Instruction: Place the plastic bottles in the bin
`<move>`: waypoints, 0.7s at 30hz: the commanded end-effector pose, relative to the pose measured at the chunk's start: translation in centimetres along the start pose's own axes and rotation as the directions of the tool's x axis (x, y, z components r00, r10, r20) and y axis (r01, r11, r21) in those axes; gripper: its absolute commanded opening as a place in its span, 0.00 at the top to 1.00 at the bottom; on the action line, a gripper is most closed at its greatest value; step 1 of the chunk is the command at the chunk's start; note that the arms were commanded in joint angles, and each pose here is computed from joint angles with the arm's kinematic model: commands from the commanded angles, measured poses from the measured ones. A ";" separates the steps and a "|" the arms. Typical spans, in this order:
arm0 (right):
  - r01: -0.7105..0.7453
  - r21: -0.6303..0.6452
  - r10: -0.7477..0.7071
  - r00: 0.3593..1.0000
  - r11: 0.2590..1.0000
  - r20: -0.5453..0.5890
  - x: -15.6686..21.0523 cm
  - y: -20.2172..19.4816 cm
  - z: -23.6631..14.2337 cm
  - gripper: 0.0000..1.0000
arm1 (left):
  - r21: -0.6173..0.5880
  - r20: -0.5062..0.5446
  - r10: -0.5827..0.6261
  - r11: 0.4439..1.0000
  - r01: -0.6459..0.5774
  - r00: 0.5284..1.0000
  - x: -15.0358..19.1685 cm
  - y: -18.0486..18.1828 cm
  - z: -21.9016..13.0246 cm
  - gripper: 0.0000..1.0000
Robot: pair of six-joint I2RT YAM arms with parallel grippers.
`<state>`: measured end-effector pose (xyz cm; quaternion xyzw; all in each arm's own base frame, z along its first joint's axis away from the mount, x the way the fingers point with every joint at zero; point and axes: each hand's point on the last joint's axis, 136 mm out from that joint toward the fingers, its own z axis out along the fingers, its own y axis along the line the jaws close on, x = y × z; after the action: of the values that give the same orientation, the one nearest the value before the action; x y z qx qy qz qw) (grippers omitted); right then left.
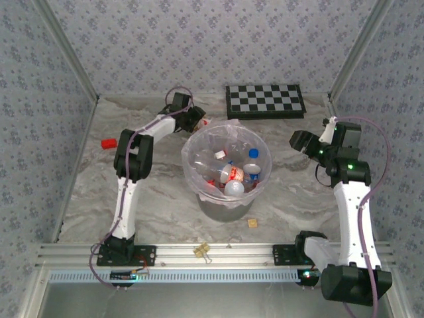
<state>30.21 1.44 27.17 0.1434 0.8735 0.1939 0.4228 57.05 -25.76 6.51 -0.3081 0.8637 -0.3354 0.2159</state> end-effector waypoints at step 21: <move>0.186 -0.335 -0.152 0.980 0.924 0.125 -5.7 10.0 -2.7 0.22 | 0.220 0.449 0.163 0.933 -0.285 0.879 -5.3 -9.7 -30.3 0.54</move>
<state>32.28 4.69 32.72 0.0722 0.8431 0.2663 0.4616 48.82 -14.94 33.75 -0.2525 0.7754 -0.3587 0.4542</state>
